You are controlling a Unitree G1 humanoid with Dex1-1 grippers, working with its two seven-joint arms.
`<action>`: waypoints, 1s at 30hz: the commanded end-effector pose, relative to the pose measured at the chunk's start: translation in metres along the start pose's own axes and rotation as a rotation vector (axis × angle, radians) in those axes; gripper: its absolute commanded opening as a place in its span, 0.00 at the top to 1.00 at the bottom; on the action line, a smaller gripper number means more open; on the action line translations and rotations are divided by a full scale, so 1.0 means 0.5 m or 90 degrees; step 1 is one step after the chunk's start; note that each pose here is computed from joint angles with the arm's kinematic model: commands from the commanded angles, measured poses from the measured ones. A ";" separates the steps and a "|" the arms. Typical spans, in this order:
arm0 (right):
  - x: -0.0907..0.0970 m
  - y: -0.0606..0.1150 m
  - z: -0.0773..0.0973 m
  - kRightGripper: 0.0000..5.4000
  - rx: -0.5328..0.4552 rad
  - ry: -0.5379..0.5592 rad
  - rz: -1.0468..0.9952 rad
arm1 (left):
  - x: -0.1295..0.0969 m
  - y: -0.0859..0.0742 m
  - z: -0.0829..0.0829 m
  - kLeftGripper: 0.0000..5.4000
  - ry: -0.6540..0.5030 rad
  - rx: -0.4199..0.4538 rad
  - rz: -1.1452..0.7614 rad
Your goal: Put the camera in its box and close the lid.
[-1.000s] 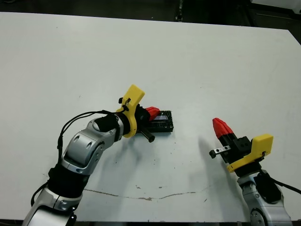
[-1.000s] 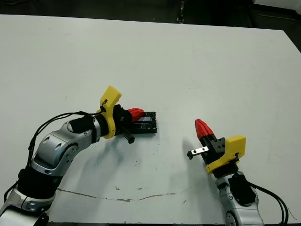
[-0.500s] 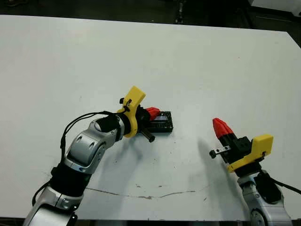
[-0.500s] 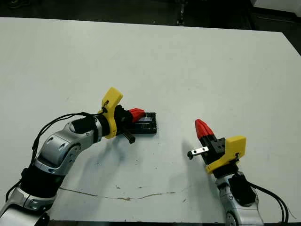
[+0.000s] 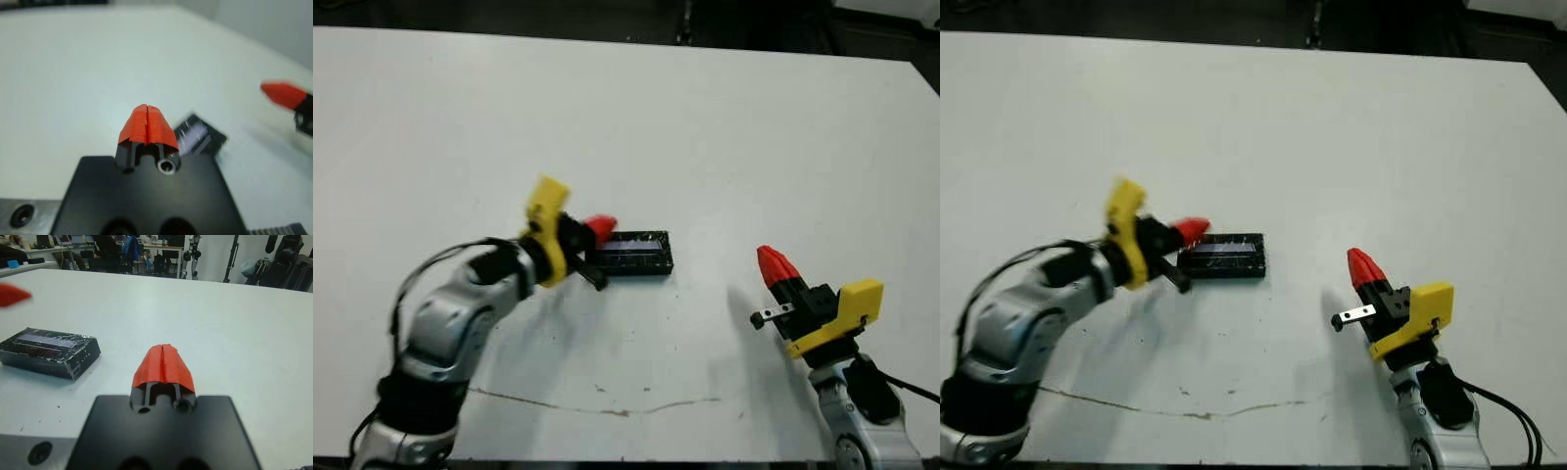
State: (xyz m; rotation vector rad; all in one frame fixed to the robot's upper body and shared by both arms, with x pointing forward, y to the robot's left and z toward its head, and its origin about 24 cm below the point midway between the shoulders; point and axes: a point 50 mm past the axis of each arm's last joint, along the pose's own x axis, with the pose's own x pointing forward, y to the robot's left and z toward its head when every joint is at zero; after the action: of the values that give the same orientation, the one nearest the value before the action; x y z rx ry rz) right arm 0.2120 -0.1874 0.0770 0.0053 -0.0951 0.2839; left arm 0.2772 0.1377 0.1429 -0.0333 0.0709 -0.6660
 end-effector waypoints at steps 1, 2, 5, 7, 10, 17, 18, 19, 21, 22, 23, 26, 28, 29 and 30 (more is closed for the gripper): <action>-0.001 -0.014 0.014 1.00 -0.015 -0.021 -0.026 | -0.032 0.023 0.005 1.00 -0.049 0.008 0.042; 0.001 -0.017 0.018 1.00 -0.015 -0.028 -0.030 | -0.039 0.030 0.006 1.00 -0.066 0.005 0.055; 0.007 -0.025 0.031 1.00 -0.005 -0.046 -0.037 | -0.057 0.048 0.003 1.00 -0.102 0.005 0.105; 0.012 -0.031 0.041 1.00 0.004 -0.065 -0.037 | -0.070 0.057 -0.002 1.00 -0.114 0.011 0.146; 0.018 -0.034 0.054 1.00 0.004 -0.082 -0.045 | -0.084 0.060 -0.014 1.00 -0.142 0.038 0.198; 0.029 -0.035 0.066 1.00 0.014 -0.107 -0.067 | -0.115 0.050 -0.065 1.00 -0.178 0.048 0.284; 0.030 -0.035 0.066 1.00 0.013 -0.109 -0.069 | -0.118 0.045 -0.073 1.00 -0.183 0.045 0.291; 0.031 -0.034 0.067 1.00 0.014 -0.110 -0.070 | -0.120 0.041 -0.080 1.00 -0.187 0.045 0.299; 0.033 -0.033 0.065 1.00 0.016 -0.106 -0.072 | -0.121 0.031 -0.091 1.00 -0.200 0.066 0.316; 0.033 -0.032 0.064 1.00 0.014 -0.103 -0.074 | -0.120 0.027 -0.095 1.00 -0.205 0.074 0.325; 0.033 -0.031 0.063 1.00 0.012 -0.100 -0.076 | -0.118 0.024 -0.099 1.00 -0.210 0.078 0.332; 0.033 -0.024 0.056 1.00 0.002 -0.077 -0.092 | -0.112 0.016 -0.104 1.00 -0.219 0.089 0.346; 0.033 -0.019 0.051 1.00 0.002 -0.070 -0.094 | -0.107 0.014 -0.102 1.00 -0.230 0.098 0.346; 0.033 -0.017 0.049 1.00 0.004 -0.068 -0.092 | -0.105 0.013 -0.101 1.00 -0.234 0.103 0.345; 0.033 -0.015 0.047 1.00 0.005 -0.068 -0.091 | -0.103 0.012 -0.100 1.00 -0.237 0.104 0.343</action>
State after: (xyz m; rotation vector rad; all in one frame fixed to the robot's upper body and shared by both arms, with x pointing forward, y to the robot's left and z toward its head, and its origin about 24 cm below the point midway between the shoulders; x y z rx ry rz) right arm 0.2298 -0.1900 0.1059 0.0380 -0.2202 0.1505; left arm 0.2366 0.1745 0.0989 0.0152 -0.3324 -0.1243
